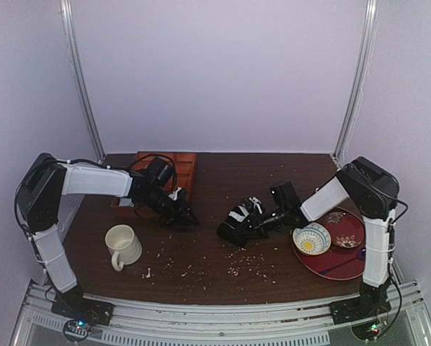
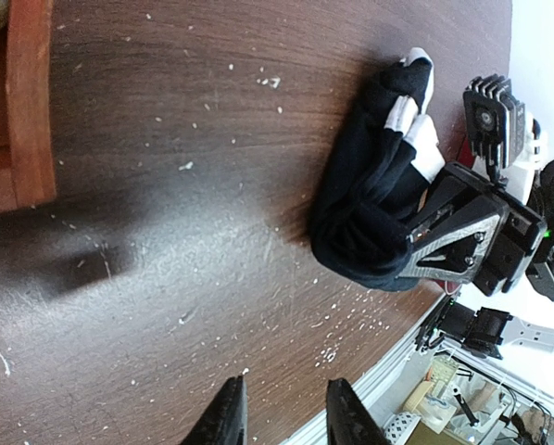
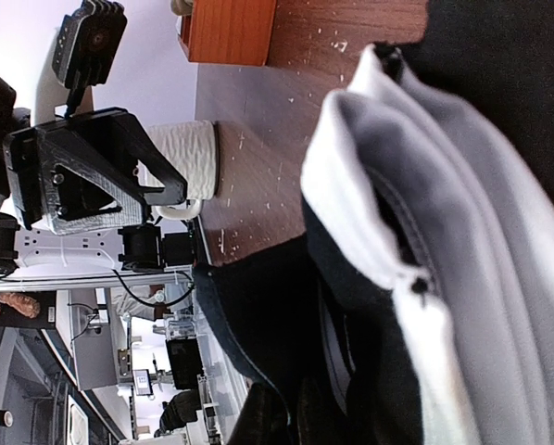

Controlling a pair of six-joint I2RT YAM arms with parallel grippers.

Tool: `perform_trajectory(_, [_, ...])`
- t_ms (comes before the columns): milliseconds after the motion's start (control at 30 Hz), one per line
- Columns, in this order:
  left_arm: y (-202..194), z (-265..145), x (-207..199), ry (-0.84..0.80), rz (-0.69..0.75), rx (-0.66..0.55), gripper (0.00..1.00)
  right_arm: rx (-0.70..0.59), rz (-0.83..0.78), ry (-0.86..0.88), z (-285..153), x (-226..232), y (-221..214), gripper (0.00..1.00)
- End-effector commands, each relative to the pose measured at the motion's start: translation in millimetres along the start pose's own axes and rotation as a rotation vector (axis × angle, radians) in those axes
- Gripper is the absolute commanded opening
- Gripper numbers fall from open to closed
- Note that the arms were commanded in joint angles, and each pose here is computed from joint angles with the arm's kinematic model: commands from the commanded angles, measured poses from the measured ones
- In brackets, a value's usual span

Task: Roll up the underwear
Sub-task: Roll the underwear at the center of the board.

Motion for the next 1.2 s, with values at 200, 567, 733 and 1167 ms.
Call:
perform_trajectory(200, [6,4,-5,-0.030,0.025,-0.004,0.41,-0.046,0.091,-0.021,-6,-19,3,0.00])
perform_trajectory(567, [6,4,-5,-0.026,0.025,0.001,0.41,-0.049,0.120,-0.106,-16,-31,8,0.00])
perform_trajectory(733, [6,5,-3,-0.026,0.023,0.003,0.41,-0.014,0.112,-0.186,-18,-39,2,0.00])
perform_trajectory(1167, [9,10,-5,-0.044,0.037,0.011,0.41,0.098,0.010,-0.289,8,-30,-5,0.00])
Point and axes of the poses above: each gripper's point midway between its finger pads, its own z axis out along the fingers, its own x axis along the line the jaws close on, y = z × x, the point moved 5 cm from there along -z, back along the fingers, and after that the axes turned 6 degrees about z, right-handed, at the moved point
